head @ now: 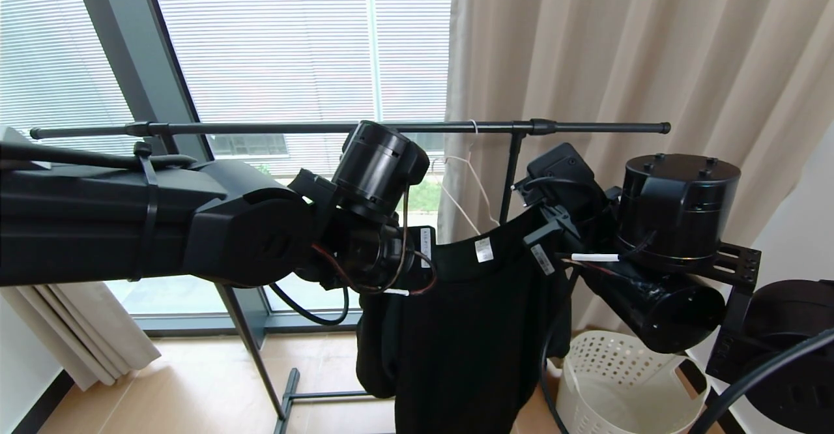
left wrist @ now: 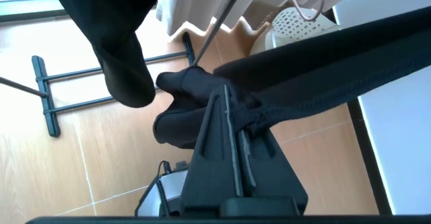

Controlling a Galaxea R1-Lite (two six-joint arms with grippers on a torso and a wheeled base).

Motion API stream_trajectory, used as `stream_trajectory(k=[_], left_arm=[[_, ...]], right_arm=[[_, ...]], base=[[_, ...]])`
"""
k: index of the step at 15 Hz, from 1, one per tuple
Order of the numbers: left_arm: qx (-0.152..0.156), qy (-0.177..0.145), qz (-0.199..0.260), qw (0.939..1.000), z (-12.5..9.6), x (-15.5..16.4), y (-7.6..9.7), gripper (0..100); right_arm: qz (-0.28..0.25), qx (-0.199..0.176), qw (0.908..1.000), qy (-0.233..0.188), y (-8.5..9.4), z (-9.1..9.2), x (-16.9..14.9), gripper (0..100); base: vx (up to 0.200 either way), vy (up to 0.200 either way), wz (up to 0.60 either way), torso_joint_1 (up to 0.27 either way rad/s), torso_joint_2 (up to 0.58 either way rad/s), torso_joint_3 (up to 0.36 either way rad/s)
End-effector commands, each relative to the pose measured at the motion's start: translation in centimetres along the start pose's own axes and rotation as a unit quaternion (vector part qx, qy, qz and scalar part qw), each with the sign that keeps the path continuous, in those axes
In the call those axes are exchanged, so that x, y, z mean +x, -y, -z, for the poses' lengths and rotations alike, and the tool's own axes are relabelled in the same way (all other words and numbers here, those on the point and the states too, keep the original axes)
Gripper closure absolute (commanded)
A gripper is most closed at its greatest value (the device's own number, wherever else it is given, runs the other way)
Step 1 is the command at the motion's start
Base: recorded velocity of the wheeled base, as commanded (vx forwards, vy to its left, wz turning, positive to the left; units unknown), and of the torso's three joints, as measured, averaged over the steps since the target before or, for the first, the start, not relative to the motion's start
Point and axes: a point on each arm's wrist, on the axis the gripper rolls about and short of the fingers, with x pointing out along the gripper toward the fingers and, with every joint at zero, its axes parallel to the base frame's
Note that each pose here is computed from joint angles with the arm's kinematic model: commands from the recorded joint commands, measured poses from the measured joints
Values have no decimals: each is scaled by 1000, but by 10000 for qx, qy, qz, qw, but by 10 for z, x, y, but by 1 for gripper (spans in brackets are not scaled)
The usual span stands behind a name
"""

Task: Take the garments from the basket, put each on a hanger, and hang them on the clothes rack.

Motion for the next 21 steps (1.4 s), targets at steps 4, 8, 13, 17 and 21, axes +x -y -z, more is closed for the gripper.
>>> stream_trajectory(k=[4, 8, 13, 17, 21], left_arm=[[55, -11, 6, 10000, 0, 3, 2, 100], [93, -11, 6, 10000, 0, 3, 2, 0], [76, -3, 110, 9999, -1, 1, 3, 0], [53, -229, 697, 9973, -2, -6, 3, 0], [-19, -409, 1601, 9863, -11, -25, -2, 0]], right_arm=[[127, 52, 9999, -7, 8, -1, 3, 100], [206, 93, 9997, -11, 12, -1, 6, 100], [405, 17, 9991, -123, 26, 3, 11, 100], [540, -134, 9981, -246, 33, 10, 16, 100], [629, -300, 9972, -287, 42, 12, 13, 100]], base=[[0, 0, 0, 0, 0, 0], [0, 0, 0, 0, 0, 0], [0, 0, 0, 0, 0, 0], [0, 0, 0, 0, 0, 0], [0, 0, 0, 0, 0, 0]])
